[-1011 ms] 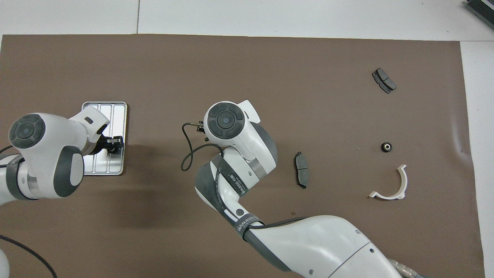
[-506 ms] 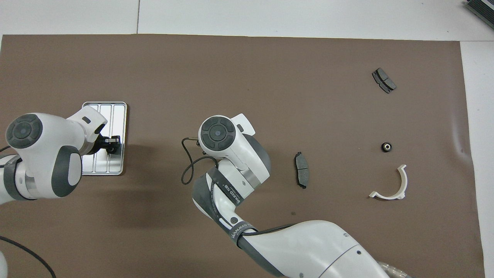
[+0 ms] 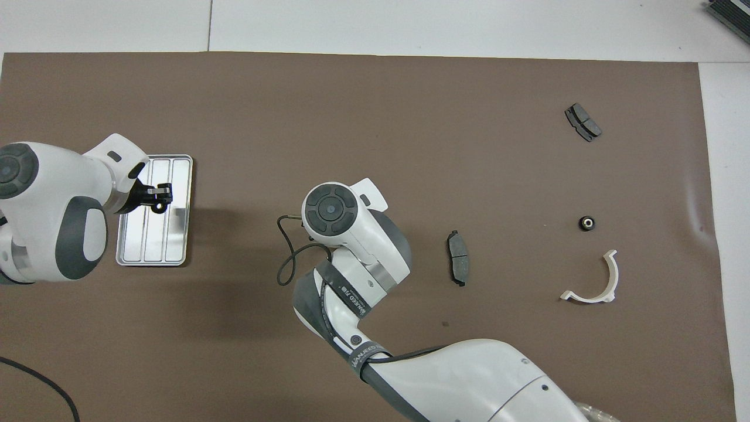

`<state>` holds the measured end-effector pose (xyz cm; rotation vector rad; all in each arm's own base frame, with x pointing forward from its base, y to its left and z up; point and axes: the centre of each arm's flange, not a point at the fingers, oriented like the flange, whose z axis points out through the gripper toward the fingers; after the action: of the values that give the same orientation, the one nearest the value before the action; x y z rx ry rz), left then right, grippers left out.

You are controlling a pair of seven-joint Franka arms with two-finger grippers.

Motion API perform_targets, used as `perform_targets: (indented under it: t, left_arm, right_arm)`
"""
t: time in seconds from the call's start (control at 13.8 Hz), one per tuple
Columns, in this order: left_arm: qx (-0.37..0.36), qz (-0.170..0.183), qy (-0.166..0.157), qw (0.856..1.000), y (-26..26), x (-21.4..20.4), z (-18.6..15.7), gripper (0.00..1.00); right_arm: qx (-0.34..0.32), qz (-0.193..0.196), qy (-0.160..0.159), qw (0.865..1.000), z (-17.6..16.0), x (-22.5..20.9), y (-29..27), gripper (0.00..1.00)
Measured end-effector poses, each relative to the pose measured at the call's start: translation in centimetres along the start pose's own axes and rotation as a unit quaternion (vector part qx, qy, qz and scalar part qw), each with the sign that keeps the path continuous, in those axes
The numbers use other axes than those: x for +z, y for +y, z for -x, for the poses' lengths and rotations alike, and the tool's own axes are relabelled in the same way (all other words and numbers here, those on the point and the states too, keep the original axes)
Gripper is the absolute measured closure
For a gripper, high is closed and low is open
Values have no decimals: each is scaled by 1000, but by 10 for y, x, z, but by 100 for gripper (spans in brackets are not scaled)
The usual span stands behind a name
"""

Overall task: Place bearing gear from tray to pile
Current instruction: 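Lift the gear with the right gripper while the left gripper grasps the last gear, then carry the gear toward the pile while the left gripper sets its gear mid-table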

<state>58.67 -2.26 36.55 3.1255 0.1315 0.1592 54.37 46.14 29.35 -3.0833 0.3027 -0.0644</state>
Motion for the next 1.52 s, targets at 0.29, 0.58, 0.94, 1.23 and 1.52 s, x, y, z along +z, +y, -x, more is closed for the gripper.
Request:
perform_targets:
  t: [0.29,0.58,0.94,1.23,1.52]
  left_arm:
    - [-23,5,6,1000,37,-21,-7,66]
    - [-58,19,10,998,138,-25,19,66]
    - [-49,39,12,998,257,-31,76,66]
    - [-9,32,-7,999,299,-16,120,66]
    - [-10,32,-5,999,299,-17,119,42]
  right_arm:
    - [5,-5,8,1000,-6,-12,4,77]
    - [20,-9,18,1000,-39,-50,42,77]
    - [-16,15,-5,1000,-59,-68,160,77]
    - [-55,28,-31,998,-57,-61,243,77]
    - [-83,27,-38,995,-62,-48,309,77]
